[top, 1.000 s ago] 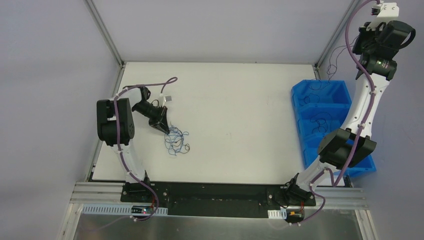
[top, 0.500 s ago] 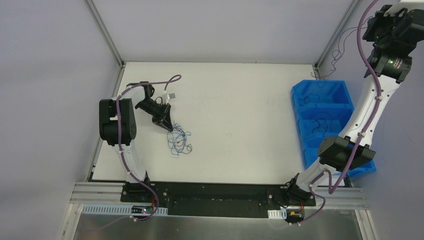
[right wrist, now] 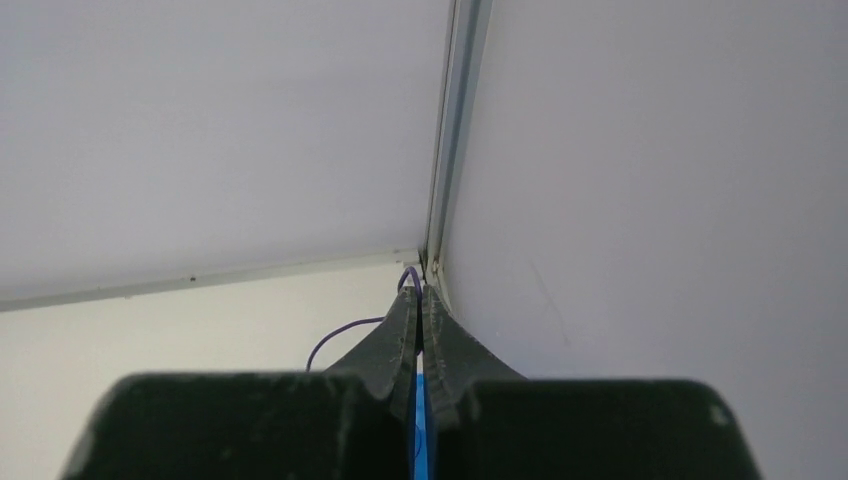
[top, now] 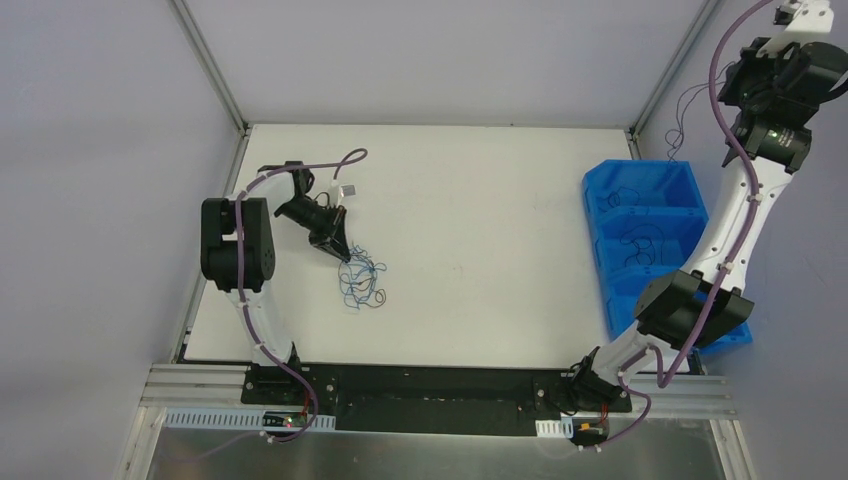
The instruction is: Untangle the cables
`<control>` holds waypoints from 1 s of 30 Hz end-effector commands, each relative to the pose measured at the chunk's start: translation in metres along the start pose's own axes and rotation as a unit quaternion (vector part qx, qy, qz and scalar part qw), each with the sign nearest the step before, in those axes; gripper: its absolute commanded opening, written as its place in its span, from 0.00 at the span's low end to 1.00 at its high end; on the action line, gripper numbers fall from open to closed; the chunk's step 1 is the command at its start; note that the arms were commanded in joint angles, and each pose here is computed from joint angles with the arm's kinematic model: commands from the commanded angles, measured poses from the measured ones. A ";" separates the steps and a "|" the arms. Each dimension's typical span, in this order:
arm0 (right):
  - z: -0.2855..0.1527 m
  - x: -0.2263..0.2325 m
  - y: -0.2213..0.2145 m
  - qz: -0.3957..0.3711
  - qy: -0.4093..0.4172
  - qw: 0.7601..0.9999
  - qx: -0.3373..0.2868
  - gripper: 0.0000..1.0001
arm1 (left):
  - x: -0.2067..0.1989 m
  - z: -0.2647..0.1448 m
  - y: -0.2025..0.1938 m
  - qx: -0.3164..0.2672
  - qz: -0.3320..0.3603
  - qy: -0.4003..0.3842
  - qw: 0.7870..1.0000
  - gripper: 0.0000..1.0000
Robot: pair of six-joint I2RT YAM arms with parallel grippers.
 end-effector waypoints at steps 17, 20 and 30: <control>0.042 -0.020 -0.041 -0.002 0.026 0.997 0.069 0.00 | -0.029 0.006 0.018 -0.005 0.016 -0.009 1.000 0.00; 0.034 -0.026 -0.076 -0.009 0.020 0.993 0.112 0.00 | -0.035 0.009 0.022 -0.006 0.026 -0.011 1.000 0.00; 0.030 -0.052 -0.171 0.001 -0.001 0.975 0.221 0.00 | -0.056 0.033 0.038 -0.002 0.064 -0.023 0.998 0.00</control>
Point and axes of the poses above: each gripper's point midway between its finger pads, its own z axis out along the fingers, its own x axis along the line the jaws close on, y = z × x, the point moved 6 cm from there along -z, back along the fingers, and after that the axes turned 15 degrees about z, right-handed, at the moved point
